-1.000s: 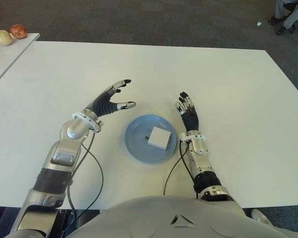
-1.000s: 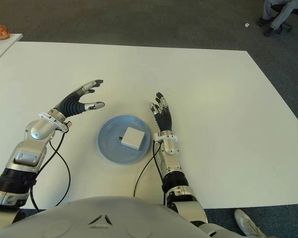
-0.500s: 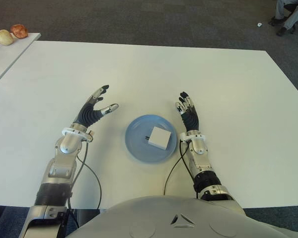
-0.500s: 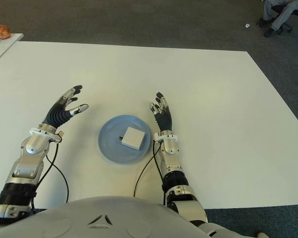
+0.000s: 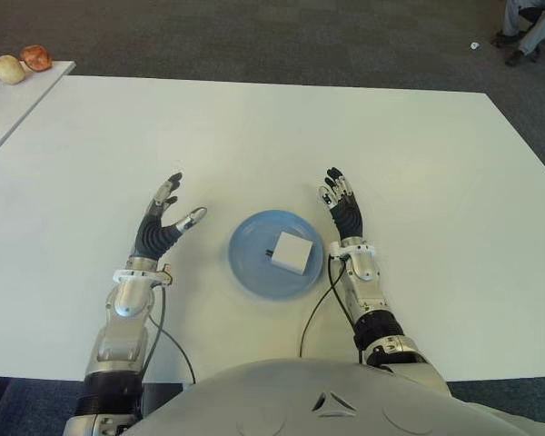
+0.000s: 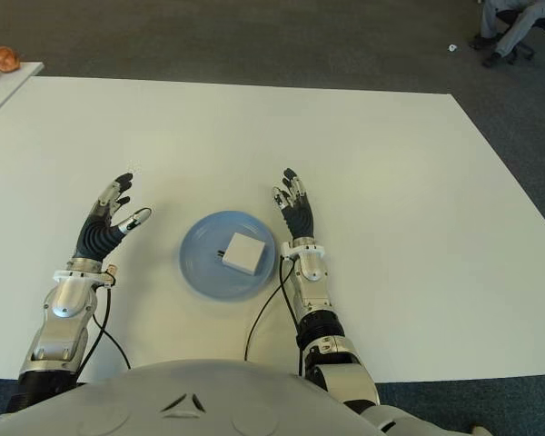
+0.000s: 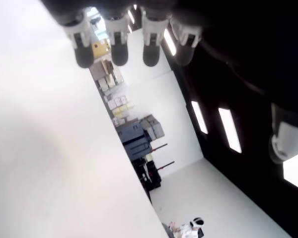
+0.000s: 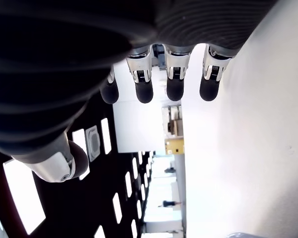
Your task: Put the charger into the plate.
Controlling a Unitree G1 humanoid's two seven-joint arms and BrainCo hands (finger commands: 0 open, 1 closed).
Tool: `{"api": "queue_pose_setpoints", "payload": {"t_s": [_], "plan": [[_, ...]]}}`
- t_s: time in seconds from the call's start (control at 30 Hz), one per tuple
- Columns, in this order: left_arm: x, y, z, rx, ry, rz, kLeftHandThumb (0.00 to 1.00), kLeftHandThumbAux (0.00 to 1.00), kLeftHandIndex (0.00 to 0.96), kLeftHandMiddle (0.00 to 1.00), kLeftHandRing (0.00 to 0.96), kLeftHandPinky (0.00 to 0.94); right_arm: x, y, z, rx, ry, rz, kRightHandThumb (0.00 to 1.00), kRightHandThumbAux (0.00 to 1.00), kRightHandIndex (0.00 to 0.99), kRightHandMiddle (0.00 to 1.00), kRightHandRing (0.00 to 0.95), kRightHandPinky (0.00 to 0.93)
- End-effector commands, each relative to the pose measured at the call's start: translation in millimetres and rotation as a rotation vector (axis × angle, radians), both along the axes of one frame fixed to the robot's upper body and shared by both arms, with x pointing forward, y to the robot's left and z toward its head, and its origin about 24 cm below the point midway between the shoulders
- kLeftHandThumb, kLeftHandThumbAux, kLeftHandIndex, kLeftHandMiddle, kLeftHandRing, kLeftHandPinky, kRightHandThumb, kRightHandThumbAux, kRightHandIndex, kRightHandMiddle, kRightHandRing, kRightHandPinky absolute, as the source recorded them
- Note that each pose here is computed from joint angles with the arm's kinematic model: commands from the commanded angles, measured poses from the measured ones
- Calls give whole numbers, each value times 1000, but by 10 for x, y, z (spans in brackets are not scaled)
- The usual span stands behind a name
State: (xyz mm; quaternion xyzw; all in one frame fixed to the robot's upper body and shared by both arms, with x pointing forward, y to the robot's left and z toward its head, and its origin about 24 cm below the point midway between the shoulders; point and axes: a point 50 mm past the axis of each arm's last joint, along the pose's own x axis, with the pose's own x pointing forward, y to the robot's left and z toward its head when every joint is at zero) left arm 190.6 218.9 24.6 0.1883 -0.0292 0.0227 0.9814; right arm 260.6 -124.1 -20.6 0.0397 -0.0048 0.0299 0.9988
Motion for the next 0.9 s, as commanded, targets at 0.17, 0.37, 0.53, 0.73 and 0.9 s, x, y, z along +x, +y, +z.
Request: {"api": "queue_pose_setpoints", "payload": {"t_s": [0.17,0.37,0.53,0.73,0.9], "plan": [[-103,83,-120,-17,-11,79,0,494,0,0,0,0,-108,-13,-197,13,103,-6,0,544,28,65,46,58],[-144,128,-192,-25,-12,111,0,488,0,0,0,0,-101,-10,-197,14,99,-7,0,551,26,61,44,55],[-237,127,-322,-63,21,150,0,489,0,0,0,0,-98,-2,-195,16,97,-9,0,552,23,58,42,54],[-270,108,-461,-144,49,184,0,503,0,0,0,0,-97,-5,-194,17,97,-8,0,551,25,60,41,54],[-282,120,-584,-211,60,219,0,522,0,0,0,0,-94,-2,-186,15,94,-7,0,552,24,58,39,50]]}}
